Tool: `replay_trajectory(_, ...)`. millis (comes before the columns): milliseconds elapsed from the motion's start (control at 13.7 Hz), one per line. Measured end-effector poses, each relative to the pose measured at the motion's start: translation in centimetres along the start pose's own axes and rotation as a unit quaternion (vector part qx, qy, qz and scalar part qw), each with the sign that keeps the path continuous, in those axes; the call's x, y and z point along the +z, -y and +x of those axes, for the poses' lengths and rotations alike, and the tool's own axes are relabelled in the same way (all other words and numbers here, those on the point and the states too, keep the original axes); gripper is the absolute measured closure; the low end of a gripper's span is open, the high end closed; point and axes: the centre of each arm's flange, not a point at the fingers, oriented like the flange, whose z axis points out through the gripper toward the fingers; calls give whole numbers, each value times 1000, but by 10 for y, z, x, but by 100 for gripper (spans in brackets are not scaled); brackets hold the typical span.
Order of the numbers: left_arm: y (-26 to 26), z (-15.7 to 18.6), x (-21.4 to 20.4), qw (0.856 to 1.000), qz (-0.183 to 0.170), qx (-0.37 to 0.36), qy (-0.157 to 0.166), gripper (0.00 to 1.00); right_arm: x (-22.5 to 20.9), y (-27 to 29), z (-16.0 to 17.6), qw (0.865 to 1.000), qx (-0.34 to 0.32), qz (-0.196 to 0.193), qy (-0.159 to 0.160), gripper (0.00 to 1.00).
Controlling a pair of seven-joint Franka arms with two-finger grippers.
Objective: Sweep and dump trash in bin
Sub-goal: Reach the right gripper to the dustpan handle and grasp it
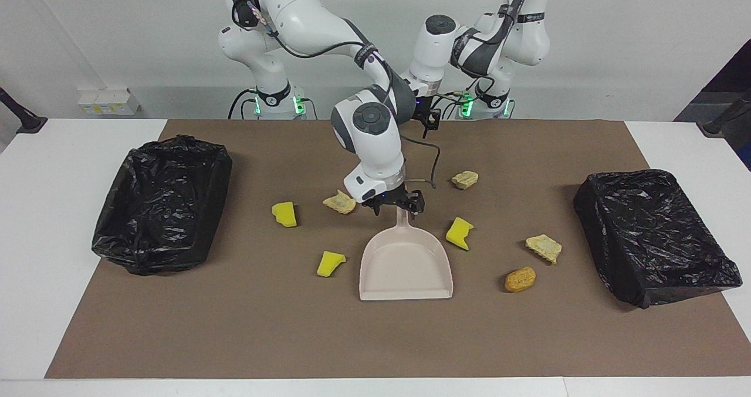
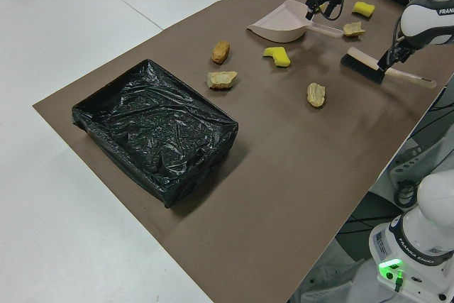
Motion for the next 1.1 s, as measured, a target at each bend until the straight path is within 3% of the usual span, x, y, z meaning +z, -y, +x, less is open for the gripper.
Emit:
replay_trajectory(438, -31, -21, 34, 1000, 2, -16, 1, 0, 10, 16, -23, 1000, -20, -8, 10, 5)
replay_trajectory(584, -35, -23, 43, 1000, 1, -31, 1, 0, 13, 13, -23, 1000, -20, -11, 12, 34)
replay_trajectory(731, -36, -24, 45, 999, 1, -37, 2, 8, 14, 12, -23, 1000, -20, -15, 16, 58)
replay_trajectory(804, -36, -24, 44, 999, 1, -39, 2, 18, 13, 12, -23, 1000, -19, -15, 16, 67)
replay_trajectory(1096, -36, -24, 46, 999, 2, -39, 3, 73, 9, 4, -17, 998, -45, -32, 17, 68)
